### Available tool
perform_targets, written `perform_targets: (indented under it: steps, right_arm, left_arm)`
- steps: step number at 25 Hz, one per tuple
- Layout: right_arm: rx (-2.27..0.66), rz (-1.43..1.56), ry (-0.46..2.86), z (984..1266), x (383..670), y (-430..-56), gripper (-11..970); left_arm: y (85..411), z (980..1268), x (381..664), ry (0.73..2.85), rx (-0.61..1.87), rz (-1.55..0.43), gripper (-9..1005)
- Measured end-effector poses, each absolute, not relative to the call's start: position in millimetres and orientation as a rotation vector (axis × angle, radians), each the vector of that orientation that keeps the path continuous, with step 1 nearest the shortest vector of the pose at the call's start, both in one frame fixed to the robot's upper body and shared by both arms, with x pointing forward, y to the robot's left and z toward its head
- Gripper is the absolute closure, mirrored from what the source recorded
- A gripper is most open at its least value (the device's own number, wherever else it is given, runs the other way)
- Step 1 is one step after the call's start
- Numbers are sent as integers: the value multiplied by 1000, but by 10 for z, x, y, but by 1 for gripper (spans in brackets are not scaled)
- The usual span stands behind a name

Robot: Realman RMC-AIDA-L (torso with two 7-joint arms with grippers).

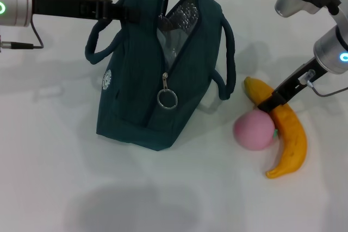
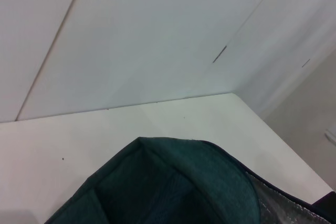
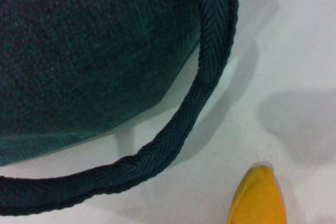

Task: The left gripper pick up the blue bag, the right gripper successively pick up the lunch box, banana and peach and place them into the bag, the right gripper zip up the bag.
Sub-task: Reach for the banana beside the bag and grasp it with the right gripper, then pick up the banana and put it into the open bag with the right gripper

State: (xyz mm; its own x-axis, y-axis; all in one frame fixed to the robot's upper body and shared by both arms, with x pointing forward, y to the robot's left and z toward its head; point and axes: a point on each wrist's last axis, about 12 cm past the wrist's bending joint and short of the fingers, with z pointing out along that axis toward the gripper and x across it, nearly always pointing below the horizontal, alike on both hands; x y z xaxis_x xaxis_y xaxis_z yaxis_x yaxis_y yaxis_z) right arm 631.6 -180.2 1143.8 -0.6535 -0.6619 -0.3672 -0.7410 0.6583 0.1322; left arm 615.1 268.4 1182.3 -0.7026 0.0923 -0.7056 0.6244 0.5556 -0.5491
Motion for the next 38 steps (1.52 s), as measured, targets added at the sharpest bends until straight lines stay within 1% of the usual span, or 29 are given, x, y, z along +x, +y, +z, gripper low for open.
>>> perform_targets:
  steps: [10,13,20,24,29,32,35,38]
  right_arm:
    - [-1107,369,2599,11446,6338,-1851,406]
    - [-1087,380,2615,11425,6337,-1886,521]
    - [-1055,386,2629,11415,6339,-1962,521]
    - [-959,447,2616,11481,6344,-2171,521]
    - [-763,665,2505,11653,6281,-2614,520]
    - [-635,867,2324,11796,6194,-2931,520]
    - [-554,1004,2085,11884,6073,-3188,520]
    - [-515,1122,1791,11953,5927,-3347,520]
  left_arm:
    - [2676,11838,6162,2160,577,-1098,949]
    - [2673,11841,6165,2160,579,-1098,949]
    - [2681,11826,6153,2163,573,-1100,948]
    - [2688,11812,6140,2166,571,-1104,948]
    - [2703,11794,6125,2170,565,-1106,948]
    - [2705,11789,6121,2171,564,-1106,949]
    - [2700,11786,6120,2172,565,-1108,949]
    - [2697,11787,6120,2172,566,-1108,948]
